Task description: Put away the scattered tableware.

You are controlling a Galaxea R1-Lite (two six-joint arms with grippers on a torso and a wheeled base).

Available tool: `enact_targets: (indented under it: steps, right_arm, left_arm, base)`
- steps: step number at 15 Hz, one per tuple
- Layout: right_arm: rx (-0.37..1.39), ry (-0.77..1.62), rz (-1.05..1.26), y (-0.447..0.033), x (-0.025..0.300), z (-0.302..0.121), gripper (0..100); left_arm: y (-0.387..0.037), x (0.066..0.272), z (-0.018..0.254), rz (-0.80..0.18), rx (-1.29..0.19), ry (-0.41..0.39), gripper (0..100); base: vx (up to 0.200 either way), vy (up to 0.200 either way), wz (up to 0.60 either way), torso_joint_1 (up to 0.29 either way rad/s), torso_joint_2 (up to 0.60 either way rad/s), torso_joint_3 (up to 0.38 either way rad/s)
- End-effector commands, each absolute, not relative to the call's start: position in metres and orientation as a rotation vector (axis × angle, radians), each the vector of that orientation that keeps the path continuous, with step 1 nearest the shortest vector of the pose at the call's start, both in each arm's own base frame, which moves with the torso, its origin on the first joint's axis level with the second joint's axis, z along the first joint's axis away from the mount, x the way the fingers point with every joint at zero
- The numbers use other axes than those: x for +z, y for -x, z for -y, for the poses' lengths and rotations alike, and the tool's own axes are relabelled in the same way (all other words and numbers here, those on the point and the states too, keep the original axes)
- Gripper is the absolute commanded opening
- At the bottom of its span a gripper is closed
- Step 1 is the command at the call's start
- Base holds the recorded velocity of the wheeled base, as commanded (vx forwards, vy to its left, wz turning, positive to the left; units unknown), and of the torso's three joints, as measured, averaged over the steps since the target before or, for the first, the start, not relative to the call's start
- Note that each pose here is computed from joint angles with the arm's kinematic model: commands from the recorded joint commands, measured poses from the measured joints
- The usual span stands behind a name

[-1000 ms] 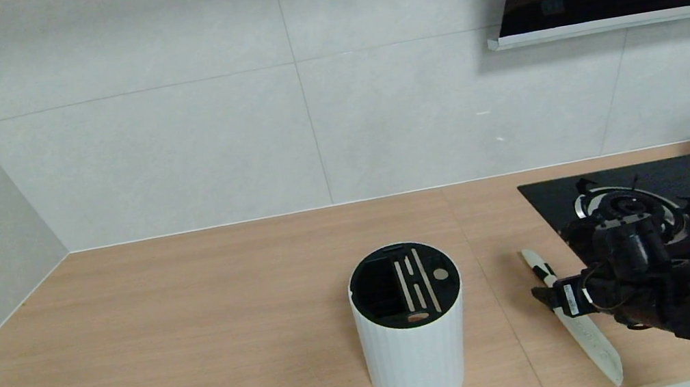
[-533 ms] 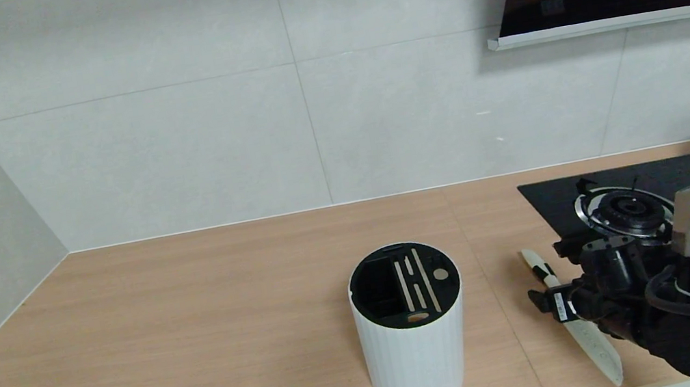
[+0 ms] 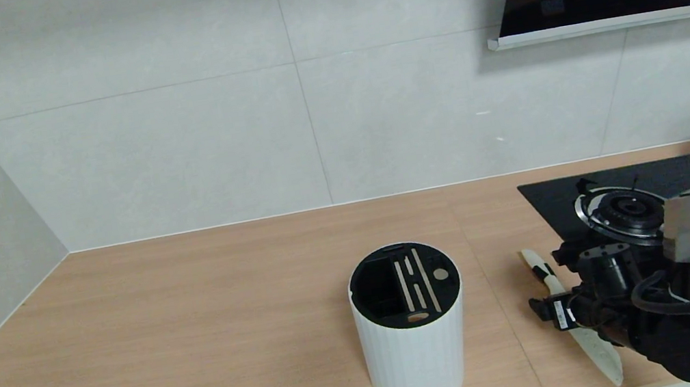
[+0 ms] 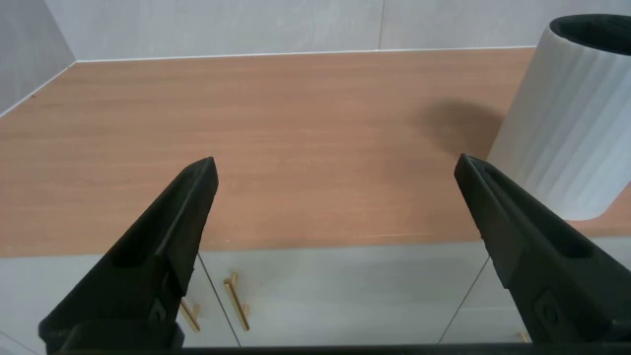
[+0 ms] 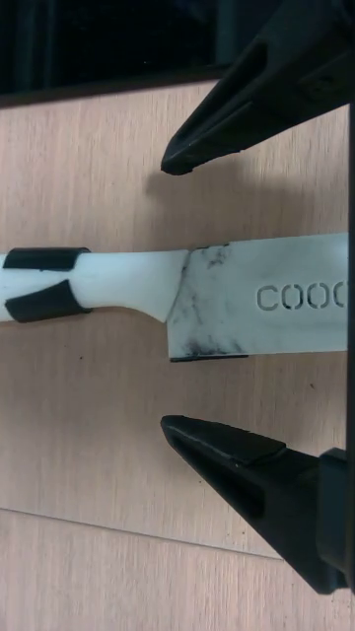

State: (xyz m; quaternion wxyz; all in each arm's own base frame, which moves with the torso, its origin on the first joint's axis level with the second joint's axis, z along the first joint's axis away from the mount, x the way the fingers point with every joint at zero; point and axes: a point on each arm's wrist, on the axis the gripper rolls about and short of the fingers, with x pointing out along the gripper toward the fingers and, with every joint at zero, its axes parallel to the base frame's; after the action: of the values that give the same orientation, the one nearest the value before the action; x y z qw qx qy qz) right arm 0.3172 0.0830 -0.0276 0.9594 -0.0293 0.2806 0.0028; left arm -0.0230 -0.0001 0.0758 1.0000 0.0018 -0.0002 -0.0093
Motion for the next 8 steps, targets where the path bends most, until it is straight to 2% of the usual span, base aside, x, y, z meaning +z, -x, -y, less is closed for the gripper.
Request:
enact_targets:
  steps: [1, 8]
  right_arm:
    - [0.006, 0.061, -0.573, -0.3149, -0.0264, -0.0827, 100]
    - [0.003, 0.069, -0.592, -0.3115, -0.0293, -0.0812, 100]
  left_arm:
    - [0.0229, 0.0757, 0.0001, 0.000, -0.018, -0.005, 100]
    - [0.0229, 0.0757, 0.0001, 0.000, -0.018, -0.005, 100]
  base:
    - [0.000, 0.000, 0.00, 0.000, 0.00, 0.000]
    - [0.000, 0.000, 0.00, 0.000, 0.00, 0.000]
